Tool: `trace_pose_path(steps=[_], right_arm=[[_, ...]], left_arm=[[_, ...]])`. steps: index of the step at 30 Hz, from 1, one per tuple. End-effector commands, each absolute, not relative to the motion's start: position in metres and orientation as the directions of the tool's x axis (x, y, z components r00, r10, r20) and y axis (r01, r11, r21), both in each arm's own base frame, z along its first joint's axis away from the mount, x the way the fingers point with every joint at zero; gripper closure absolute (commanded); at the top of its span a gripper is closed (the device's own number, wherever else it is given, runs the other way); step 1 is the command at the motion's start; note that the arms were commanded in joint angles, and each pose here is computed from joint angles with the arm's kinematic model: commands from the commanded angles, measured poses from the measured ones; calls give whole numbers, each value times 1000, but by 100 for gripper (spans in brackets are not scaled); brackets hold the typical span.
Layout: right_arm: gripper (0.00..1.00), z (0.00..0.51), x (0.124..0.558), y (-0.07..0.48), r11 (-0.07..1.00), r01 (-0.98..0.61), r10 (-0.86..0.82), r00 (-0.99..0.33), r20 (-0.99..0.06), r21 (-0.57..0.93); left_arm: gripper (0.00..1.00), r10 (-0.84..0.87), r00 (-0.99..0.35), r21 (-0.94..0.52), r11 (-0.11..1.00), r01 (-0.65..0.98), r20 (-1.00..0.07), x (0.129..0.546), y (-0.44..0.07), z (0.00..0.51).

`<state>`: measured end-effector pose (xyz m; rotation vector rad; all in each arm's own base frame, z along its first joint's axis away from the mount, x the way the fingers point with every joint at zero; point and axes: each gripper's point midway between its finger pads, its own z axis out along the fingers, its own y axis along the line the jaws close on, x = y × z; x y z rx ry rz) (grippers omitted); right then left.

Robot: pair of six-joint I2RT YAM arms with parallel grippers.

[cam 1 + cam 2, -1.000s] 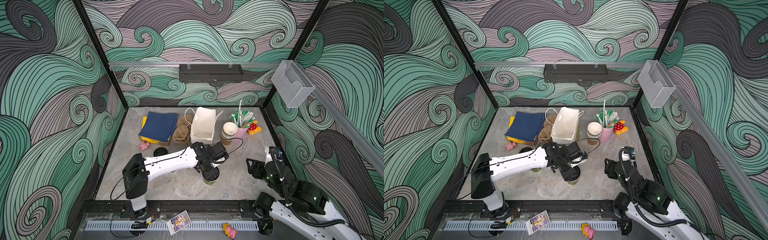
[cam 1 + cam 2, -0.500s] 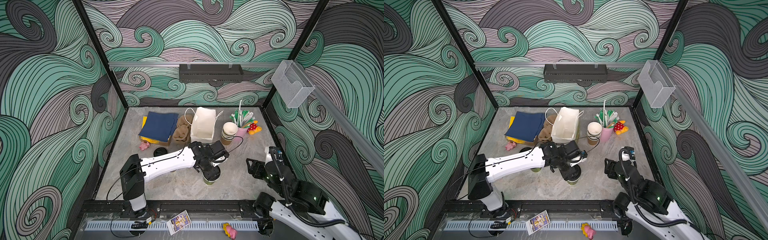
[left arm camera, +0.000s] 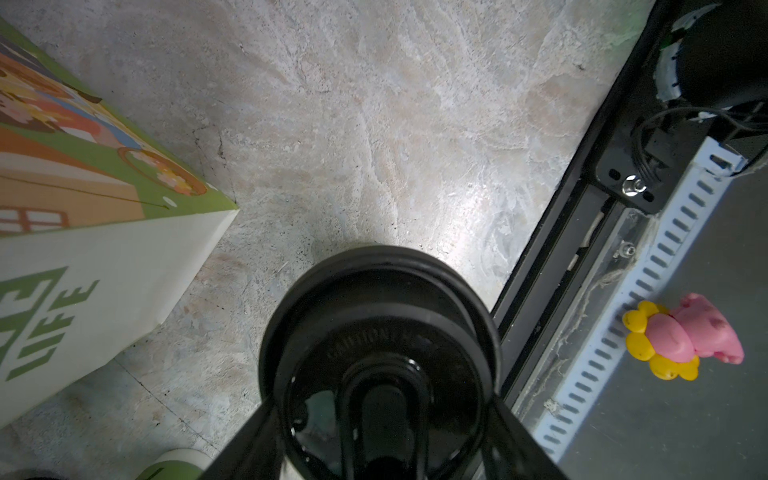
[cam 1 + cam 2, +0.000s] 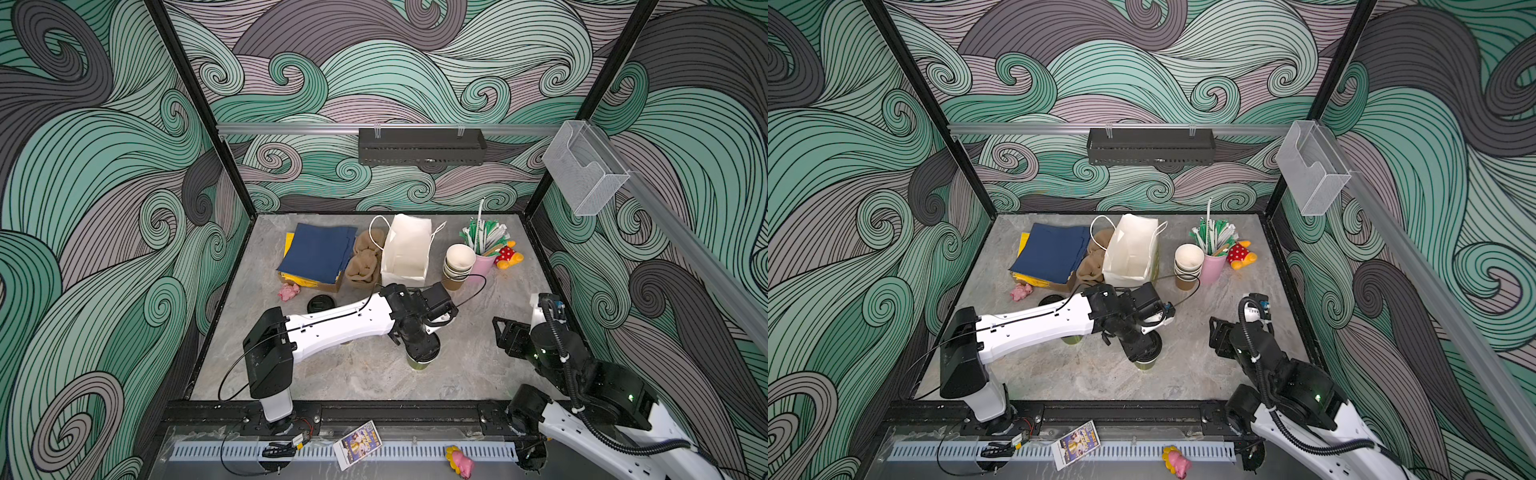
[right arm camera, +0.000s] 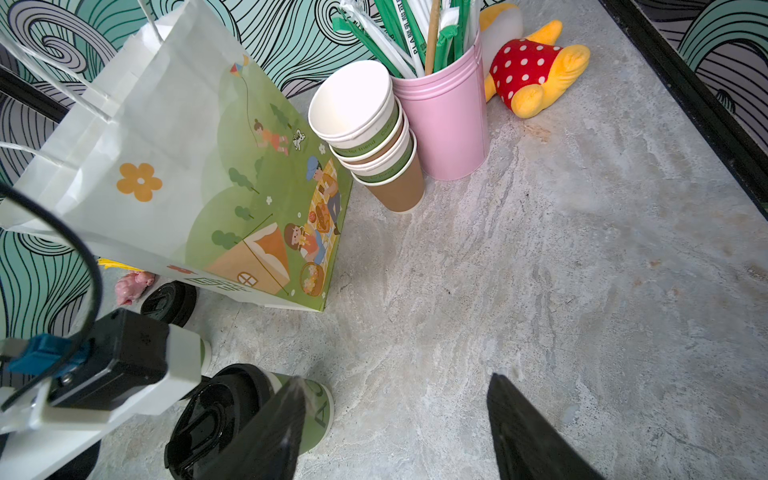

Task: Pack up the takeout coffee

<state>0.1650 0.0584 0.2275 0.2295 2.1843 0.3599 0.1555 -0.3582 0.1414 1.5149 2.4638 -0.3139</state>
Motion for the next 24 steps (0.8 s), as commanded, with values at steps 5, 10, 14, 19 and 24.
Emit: trace_pose_path(steps=[5, 10, 14, 19, 24], right_arm=[[30, 222, 164, 56, 942, 50, 295, -598, -745, 333], [30, 222, 164, 56, 941, 49, 295, -598, -745, 334], [30, 222, 164, 56, 942, 49, 295, -600, -744, 333], [30, 222, 164, 57, 942, 50, 293, -600, -744, 332], [30, 222, 164, 57, 943, 51, 292, -601, -744, 329]], left_arm=[[37, 848, -445, -61, 448, 892, -289, 156, -357, 132], [37, 851, -447, -62, 448, 892, -275, 155, -355, 129], [37, 849, -447, -67, 447, 892, -280, 154, -355, 129], [36, 852, -443, -93, 435, 896, -278, 150, -357, 127], [36, 854, -439, -103, 427, 898, -279, 148, -359, 127]])
